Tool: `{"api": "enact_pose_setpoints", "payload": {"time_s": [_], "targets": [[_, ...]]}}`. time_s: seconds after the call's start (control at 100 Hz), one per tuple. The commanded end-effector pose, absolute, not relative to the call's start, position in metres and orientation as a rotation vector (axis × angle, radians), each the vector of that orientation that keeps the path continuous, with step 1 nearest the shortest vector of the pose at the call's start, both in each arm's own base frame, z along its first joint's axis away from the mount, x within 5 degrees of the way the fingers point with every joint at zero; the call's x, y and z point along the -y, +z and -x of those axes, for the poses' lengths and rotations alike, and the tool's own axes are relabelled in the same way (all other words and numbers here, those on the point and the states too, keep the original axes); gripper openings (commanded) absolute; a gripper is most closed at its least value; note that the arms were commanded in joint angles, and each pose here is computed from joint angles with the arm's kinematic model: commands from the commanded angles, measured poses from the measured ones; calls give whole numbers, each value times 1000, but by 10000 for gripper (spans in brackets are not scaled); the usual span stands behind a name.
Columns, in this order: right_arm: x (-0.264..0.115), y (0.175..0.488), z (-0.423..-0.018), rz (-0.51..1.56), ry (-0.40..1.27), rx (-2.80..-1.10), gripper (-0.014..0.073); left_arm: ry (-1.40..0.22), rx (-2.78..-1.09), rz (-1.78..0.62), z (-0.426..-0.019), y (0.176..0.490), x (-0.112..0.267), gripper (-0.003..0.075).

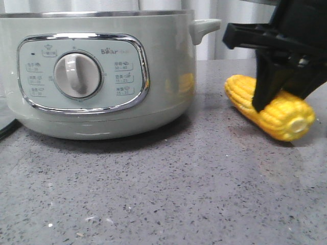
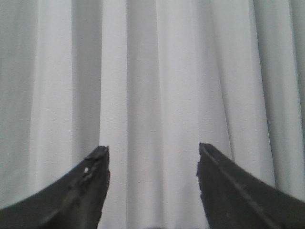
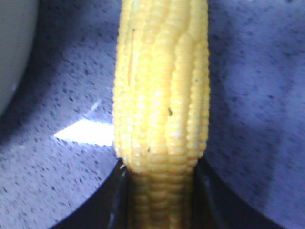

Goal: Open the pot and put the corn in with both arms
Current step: 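Reach the right gripper down and grasp the yellow corn cob, then lift the corn cob and carry it over the open pot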

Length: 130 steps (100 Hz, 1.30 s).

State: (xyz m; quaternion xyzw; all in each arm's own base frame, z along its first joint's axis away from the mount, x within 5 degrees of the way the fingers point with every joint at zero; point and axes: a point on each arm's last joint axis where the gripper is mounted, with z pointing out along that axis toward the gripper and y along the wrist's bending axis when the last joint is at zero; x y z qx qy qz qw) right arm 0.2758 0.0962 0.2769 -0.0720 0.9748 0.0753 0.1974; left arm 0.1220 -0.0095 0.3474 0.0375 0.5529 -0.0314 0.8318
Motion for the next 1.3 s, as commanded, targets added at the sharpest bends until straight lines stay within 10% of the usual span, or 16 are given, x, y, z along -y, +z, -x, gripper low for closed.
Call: {"api": "enact_pose_setpoints", "payload": {"time_s": [0.0, 0.43, 1.29], "targets": [[-89, 320, -269, 235, 168, -2583, 4, -87, -1073, -80, -118, 365, 11, 368], [-105, 452, -241, 354, 303, -2163, 4, -87, -1073, -80, -118, 365, 11, 368], [-233, 379, -322, 633, 379, -2304, 22, -87, -1073, -80, -118, 365, 11, 368]]}}
